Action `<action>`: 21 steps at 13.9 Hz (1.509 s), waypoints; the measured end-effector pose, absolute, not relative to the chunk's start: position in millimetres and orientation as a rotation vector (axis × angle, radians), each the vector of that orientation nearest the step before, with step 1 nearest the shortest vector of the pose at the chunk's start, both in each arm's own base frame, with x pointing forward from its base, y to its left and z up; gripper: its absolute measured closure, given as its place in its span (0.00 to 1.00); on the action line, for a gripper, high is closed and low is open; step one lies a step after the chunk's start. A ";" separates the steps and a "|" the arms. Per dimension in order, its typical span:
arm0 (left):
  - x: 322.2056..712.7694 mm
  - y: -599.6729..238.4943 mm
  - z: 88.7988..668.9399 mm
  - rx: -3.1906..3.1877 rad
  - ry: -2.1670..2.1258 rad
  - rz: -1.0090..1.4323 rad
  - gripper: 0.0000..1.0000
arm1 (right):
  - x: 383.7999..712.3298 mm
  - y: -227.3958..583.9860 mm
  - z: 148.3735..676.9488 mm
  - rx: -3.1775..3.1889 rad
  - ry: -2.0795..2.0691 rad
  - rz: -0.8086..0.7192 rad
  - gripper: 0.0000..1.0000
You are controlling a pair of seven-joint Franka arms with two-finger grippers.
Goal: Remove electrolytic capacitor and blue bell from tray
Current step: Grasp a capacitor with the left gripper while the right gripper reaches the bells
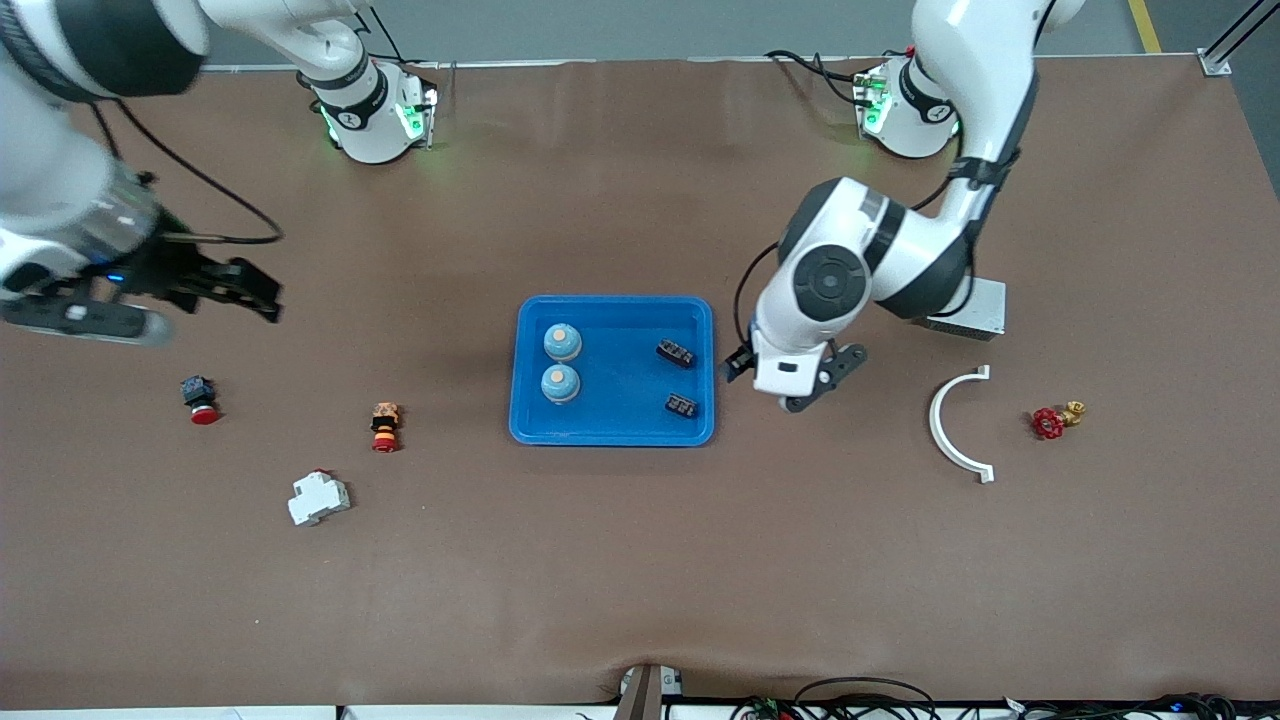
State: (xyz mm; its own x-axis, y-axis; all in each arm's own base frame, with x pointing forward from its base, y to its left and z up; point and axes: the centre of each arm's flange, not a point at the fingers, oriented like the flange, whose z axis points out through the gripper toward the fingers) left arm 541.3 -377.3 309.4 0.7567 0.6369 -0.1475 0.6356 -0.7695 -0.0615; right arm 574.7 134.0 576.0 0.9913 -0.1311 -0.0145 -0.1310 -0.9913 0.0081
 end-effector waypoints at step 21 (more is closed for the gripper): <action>467.7 -470.2 193.4 -2.873 -1.455 0.138 0.68 | 567.9 338.8 336.0 3.182 -0.081 -0.083 0.00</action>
State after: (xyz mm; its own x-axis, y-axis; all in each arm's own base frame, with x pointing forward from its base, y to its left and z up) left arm 467.7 -470.2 193.4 0.5894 0.7999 -0.1133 0.8069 -0.5897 0.0340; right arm 567.9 338.8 336.0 0.9973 -0.0496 -0.0534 -0.0519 -0.9978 -0.0415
